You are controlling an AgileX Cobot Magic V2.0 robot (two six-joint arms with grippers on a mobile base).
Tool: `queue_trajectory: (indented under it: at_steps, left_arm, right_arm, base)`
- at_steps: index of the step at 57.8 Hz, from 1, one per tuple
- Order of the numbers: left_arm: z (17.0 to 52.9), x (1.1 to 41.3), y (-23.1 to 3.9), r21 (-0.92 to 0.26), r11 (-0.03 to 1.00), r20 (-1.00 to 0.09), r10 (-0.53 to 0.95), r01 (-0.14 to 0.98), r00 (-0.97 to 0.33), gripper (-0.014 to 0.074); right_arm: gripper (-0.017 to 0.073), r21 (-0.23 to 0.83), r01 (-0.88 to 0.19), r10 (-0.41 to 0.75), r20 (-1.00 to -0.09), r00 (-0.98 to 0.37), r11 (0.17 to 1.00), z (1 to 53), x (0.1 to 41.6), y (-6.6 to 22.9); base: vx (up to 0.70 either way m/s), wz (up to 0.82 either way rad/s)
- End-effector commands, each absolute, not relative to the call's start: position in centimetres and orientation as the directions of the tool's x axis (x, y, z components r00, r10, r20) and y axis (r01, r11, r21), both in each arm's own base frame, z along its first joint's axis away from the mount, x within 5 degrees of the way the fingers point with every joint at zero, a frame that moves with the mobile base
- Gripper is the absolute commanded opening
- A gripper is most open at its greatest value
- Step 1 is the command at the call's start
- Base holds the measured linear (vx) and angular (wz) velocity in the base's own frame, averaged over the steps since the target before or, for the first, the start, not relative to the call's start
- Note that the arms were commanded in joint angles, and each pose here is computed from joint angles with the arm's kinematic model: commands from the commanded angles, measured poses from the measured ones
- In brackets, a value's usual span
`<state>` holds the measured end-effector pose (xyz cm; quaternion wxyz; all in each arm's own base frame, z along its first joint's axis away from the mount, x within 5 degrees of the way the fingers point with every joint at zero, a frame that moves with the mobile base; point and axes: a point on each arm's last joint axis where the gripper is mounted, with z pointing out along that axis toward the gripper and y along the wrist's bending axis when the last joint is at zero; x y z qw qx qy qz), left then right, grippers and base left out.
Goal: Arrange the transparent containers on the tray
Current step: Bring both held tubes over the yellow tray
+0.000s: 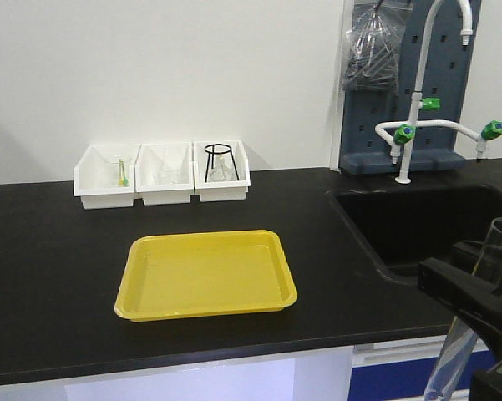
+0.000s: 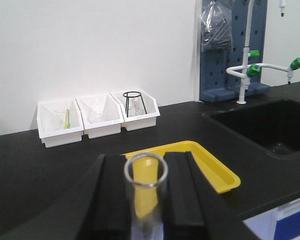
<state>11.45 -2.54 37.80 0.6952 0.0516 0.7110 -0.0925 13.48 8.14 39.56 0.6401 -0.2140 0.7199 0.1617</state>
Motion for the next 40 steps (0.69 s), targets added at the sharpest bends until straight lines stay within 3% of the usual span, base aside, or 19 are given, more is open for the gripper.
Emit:
queue_trajectory:
  at_steps: [1,40]
  left_arm:
    - [39.76,11.13,-2.71,-0.064,0.97,-0.993,-0.086,0.234,0.081,0.0128]
    - [39.77,11.13,-2.71,-0.064,0.97,-0.993,-0.086,0.235,0.082,0.0128]
  right_arm:
    - [0.0009,-0.051,-0.509,-0.047,-0.999,0.021,0.859,41.43,13.26,7.94]
    - [0.0009,-0.051,-0.509,-0.047,-0.999,0.021,0.859,41.43,13.26,7.94]
  base:
    - [0.23,0.17]
    - [0.27,0.13]
